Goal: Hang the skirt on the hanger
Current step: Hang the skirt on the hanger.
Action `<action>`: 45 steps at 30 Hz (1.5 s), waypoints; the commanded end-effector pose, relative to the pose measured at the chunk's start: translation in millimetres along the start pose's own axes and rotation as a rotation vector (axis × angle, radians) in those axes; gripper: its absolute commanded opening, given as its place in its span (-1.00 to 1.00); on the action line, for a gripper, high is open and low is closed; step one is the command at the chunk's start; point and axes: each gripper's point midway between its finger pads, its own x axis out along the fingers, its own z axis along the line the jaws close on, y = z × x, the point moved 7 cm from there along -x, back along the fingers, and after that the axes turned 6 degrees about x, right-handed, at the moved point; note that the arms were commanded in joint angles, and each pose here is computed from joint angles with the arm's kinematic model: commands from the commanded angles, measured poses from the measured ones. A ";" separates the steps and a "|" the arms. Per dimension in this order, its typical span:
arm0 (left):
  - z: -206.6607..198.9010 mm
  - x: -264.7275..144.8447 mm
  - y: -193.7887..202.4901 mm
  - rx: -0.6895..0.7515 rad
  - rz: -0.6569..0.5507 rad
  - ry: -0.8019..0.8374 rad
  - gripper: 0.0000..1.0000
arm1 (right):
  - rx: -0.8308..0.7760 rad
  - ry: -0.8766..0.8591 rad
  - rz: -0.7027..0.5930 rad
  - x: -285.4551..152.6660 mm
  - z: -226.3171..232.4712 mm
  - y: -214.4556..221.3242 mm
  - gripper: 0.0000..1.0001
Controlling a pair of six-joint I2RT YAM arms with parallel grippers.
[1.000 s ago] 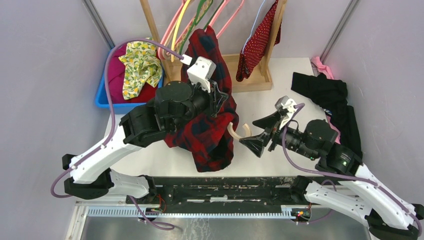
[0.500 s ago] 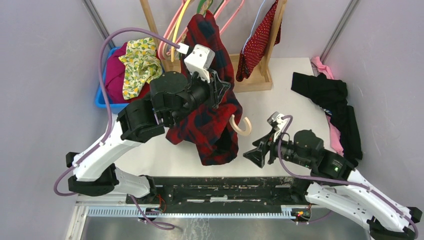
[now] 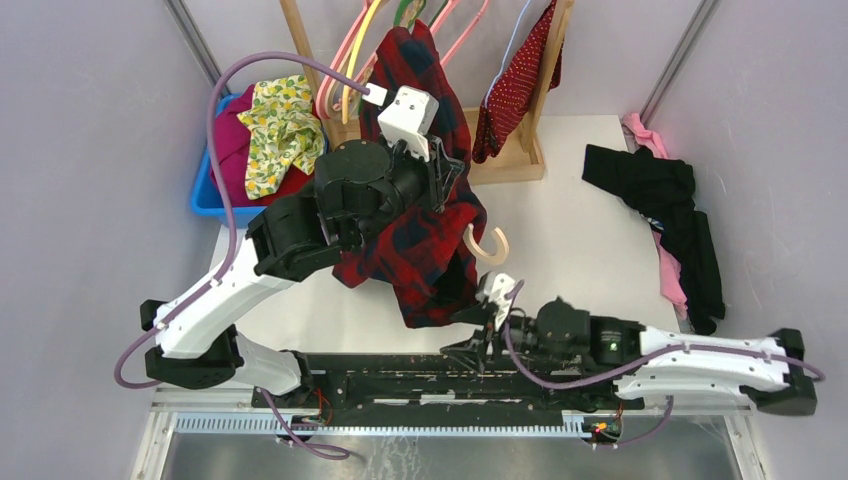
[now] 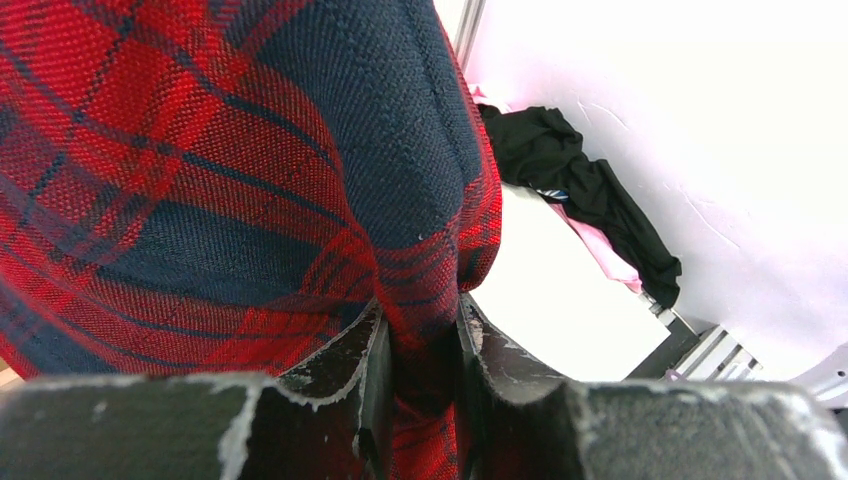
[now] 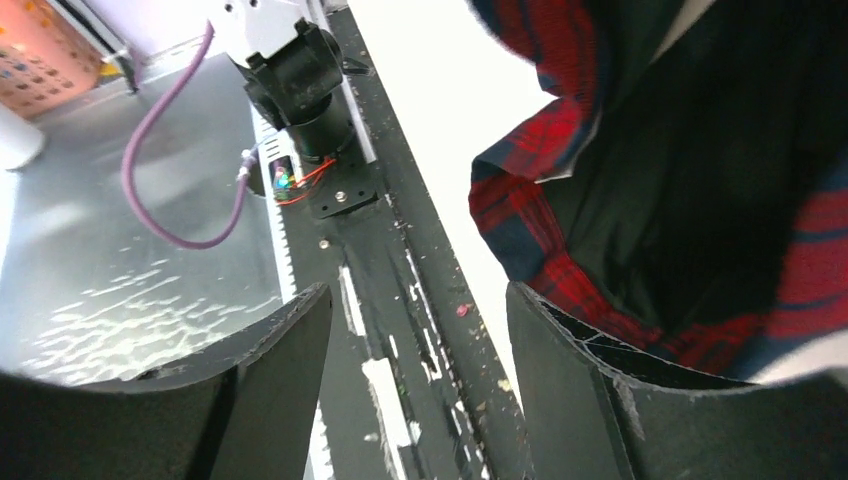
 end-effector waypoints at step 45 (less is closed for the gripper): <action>19.4 -34.2 -44.4 -0.060 -0.185 -0.032 -0.94 | -0.121 0.521 -0.283 149.4 -15.7 38.0 -0.63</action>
